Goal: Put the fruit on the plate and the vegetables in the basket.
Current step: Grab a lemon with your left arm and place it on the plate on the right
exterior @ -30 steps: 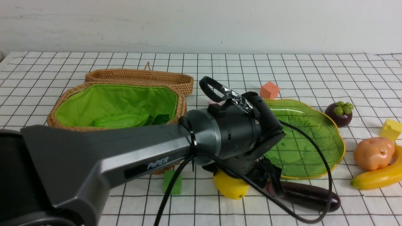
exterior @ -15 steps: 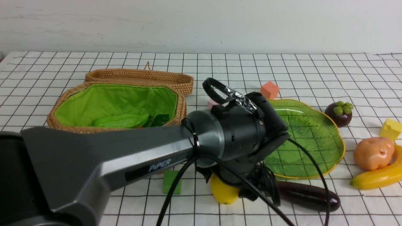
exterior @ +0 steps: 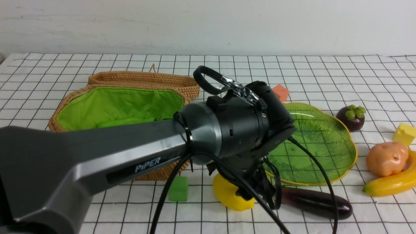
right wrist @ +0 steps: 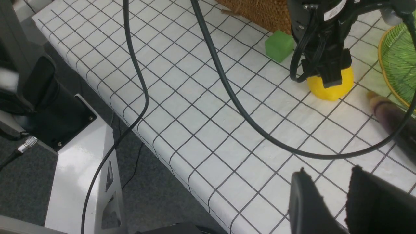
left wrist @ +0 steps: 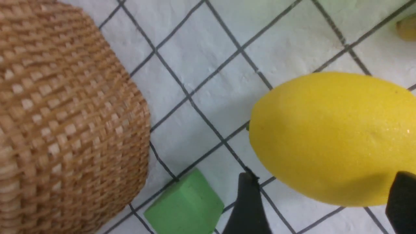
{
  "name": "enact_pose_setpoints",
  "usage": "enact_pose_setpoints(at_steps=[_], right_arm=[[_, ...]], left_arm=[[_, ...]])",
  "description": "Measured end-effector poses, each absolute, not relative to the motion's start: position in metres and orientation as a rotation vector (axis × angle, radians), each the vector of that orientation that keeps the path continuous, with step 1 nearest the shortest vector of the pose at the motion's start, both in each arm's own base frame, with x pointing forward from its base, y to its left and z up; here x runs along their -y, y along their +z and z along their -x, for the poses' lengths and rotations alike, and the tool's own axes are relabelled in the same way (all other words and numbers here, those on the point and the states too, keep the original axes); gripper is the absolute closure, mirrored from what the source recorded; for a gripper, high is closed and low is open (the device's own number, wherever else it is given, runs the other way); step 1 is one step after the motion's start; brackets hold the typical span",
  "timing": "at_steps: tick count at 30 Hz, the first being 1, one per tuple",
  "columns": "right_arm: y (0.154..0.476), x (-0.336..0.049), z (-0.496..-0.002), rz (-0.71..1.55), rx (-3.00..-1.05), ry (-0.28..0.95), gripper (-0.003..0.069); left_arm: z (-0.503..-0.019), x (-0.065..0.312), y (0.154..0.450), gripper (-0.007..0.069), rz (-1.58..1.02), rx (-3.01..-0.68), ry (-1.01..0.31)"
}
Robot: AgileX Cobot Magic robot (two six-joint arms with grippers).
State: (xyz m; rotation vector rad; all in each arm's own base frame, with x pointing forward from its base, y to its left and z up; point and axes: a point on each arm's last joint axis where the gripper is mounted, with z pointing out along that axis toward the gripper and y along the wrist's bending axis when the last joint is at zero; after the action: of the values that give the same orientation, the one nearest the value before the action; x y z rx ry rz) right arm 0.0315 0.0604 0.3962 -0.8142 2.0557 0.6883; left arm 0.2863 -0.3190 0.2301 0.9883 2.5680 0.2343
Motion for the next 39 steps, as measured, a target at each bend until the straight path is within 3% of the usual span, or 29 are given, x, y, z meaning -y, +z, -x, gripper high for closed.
enact_pose_setpoints(at_steps=[3, 8, 11, 19, 24, 25, 29, 39], right_arm=[[0.396, -0.06, -0.032, 0.815, -2.054, 0.687, 0.0442], [0.396, -0.06, -0.032, 0.815, -2.053, 0.687, 0.0442], [0.396, -0.06, -0.032, 0.815, -2.053, 0.687, 0.0442], [0.396, -0.06, -0.032, 0.815, -2.054, 0.687, 0.0442], [0.396, -0.06, -0.032, 0.816, -2.054, 0.687, 0.0442], [0.396, -0.06, -0.031, 0.817, -2.055, 0.687, 0.0442], [0.396, -0.06, -0.031, 0.818, -2.056, 0.687, 0.0442], [0.397, -0.061, -0.031, 0.822, -2.048, 0.706, 0.0438]], left_arm=[[-0.286, 0.318, 0.233, 0.0103, -1.085, -2.529, 0.26], [-0.28, 0.309, 0.238, 0.0123, -1.663, -2.324, 0.424], [-0.276, 0.308, 0.24, 0.0149, -1.804, -2.277, 0.414], [-0.275, 0.313, 0.24, 0.0155, -1.358, -2.517, 0.267], [-0.276, 0.315, 0.24, 0.0074, -1.238, -2.543, 0.223], [-0.277, 0.317, 0.241, 0.003, -1.148, -2.564, 0.192], [-0.281, 0.32, 0.242, -0.0019, -0.818, -2.634, 0.084], [-0.313, 0.303, 0.237, -0.0017, -0.256, -2.739, -0.162]])
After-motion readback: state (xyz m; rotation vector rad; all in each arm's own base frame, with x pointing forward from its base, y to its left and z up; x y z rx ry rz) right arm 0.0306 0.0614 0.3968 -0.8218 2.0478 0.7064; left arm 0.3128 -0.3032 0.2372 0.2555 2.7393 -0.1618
